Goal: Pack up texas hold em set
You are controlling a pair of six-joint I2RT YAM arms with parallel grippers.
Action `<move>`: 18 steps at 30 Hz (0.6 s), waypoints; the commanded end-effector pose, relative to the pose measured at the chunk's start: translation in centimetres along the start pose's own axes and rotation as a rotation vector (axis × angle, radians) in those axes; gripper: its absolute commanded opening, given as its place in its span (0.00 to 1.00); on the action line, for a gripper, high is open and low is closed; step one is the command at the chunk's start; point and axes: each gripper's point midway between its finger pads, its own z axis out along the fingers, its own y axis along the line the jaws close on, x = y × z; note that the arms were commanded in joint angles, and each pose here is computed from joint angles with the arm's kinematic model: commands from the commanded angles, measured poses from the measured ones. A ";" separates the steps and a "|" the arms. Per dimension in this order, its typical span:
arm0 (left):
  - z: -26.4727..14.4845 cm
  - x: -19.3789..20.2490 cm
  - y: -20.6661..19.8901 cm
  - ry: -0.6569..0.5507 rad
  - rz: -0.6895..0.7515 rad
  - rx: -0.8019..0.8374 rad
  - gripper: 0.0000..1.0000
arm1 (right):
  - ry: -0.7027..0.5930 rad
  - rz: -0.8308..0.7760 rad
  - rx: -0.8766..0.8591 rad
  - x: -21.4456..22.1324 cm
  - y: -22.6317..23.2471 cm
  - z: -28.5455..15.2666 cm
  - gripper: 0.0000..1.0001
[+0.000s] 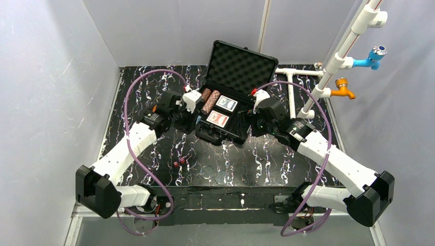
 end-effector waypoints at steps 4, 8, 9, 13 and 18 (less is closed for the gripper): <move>0.6 -4.0 3.2 -0.045 -0.054 -0.083 0.00 | -0.040 -0.026 0.033 -0.6 -0.8 -0.5 0.98; 1.5 -5.2 3.7 -0.038 -0.058 -0.078 0.00 | -0.046 -0.027 0.037 -0.5 -1.0 -0.6 0.98; 1.7 -5.5 3.9 -0.039 -0.057 -0.082 0.00 | -0.047 -0.027 0.038 -0.4 -1.0 -0.6 0.98; 3.0 -6.3 5.1 -0.021 -0.049 -0.103 0.00 | -0.051 -0.026 0.041 -0.2 -1.2 -0.6 0.98; 5.3 -6.0 7.2 0.037 -0.052 -0.132 0.00 | -0.047 -0.020 0.034 0.1 -1.1 -0.6 0.98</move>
